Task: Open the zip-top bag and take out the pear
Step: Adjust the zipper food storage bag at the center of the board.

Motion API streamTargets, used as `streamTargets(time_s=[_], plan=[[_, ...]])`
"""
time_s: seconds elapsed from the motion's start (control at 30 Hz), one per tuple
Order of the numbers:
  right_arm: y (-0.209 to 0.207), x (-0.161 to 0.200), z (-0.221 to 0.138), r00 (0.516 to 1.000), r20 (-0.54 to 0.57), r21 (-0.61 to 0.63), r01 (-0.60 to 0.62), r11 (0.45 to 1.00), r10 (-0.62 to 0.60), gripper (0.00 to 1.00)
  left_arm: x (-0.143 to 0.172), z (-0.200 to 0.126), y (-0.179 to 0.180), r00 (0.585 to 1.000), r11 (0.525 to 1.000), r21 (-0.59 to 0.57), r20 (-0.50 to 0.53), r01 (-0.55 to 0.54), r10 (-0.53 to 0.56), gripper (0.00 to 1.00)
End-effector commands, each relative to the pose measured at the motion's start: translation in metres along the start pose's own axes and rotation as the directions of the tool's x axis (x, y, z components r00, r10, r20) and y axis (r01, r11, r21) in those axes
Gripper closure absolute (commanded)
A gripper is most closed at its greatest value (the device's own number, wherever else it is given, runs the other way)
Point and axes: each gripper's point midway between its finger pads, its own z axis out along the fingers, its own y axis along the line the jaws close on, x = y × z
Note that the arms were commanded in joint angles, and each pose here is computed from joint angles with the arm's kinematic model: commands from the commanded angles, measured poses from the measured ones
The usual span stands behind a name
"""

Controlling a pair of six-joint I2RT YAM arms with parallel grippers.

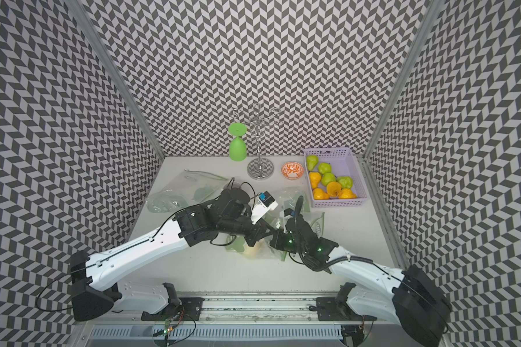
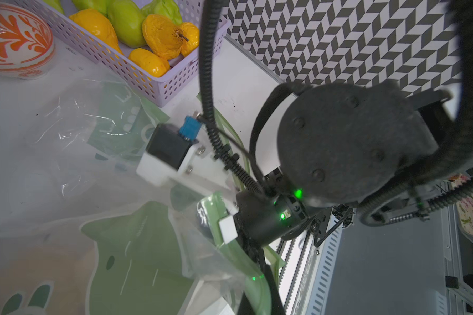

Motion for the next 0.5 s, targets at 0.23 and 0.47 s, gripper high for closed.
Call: streamTargets(time_s=[0.23,0.47], plan=[[-0.006,0.012,-0.015,0.996,-0.064,-0.060,0.063,0.996,-0.067,0.87,-0.050,-0.042,0.003,0.965,1.000,0.002,0.262,0.029,-0.028,0.63],[0.015,0.018,-0.017,0.988,-0.116,-0.155,0.080,0.985,-0.099,0.76,-0.016,-0.103,0.121,0.847,0.930,-0.122,0.468,0.346,-0.253,0.54]])
